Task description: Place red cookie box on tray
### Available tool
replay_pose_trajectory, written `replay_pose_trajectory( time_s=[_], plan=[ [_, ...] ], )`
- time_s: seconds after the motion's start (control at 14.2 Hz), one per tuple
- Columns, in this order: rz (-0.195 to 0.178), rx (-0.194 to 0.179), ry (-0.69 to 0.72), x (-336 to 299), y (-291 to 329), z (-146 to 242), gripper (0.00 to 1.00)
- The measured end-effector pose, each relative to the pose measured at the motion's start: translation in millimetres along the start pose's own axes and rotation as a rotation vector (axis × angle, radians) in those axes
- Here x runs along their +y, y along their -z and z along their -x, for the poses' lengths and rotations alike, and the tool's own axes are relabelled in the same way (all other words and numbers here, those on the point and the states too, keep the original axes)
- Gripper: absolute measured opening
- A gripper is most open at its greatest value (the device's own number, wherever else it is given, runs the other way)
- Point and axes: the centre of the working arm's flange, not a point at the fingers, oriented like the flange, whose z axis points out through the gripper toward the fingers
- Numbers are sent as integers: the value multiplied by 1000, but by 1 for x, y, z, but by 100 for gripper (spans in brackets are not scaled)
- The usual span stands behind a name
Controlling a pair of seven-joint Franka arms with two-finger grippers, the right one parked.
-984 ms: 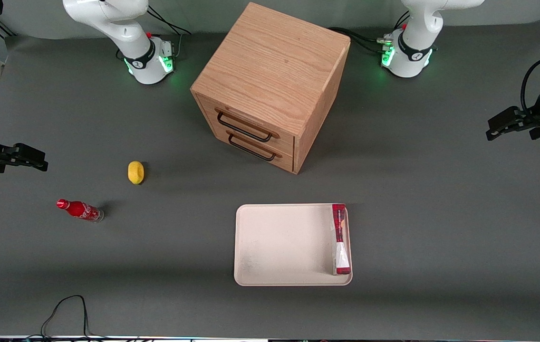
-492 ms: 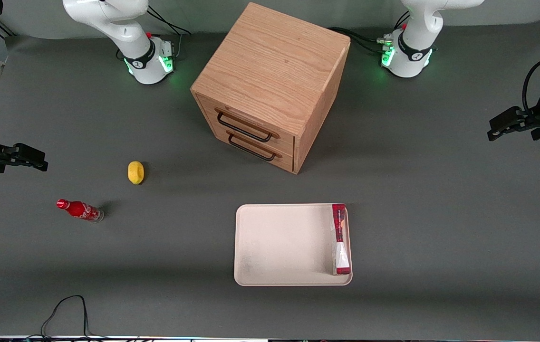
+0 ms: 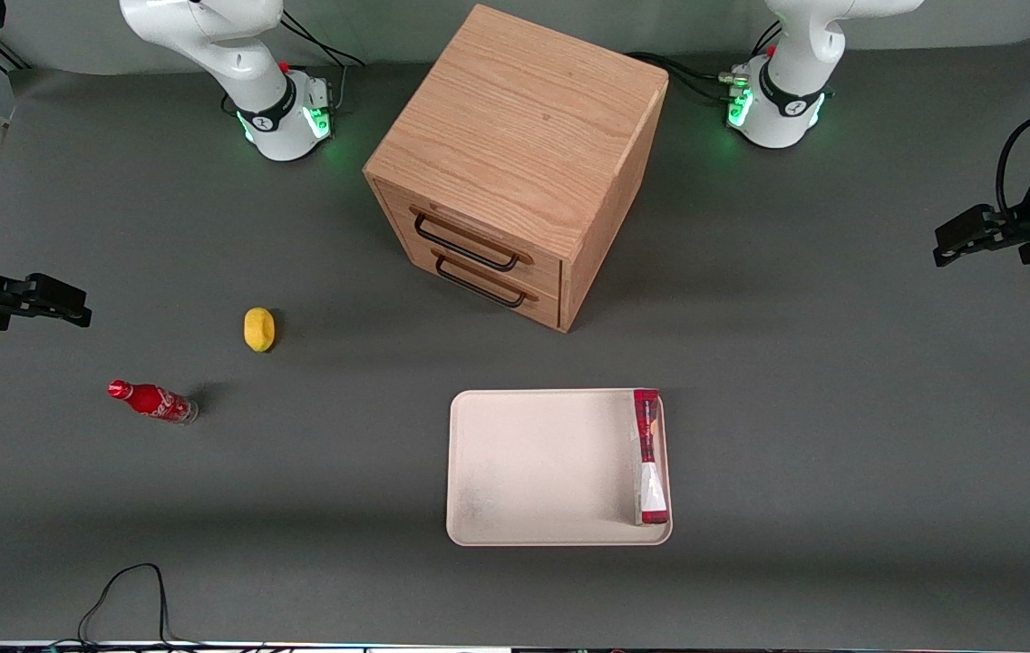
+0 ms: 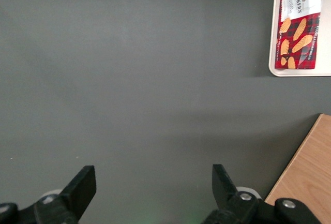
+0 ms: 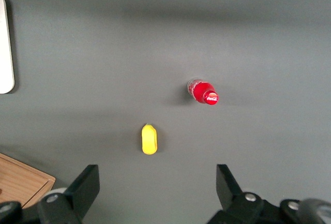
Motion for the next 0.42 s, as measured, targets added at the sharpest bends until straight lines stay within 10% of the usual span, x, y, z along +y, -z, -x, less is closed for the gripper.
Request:
replay_pose_trajectory(
  time_s=[0.42],
  plan=[
    [11,4,-1,2,2,0,100]
  ],
)
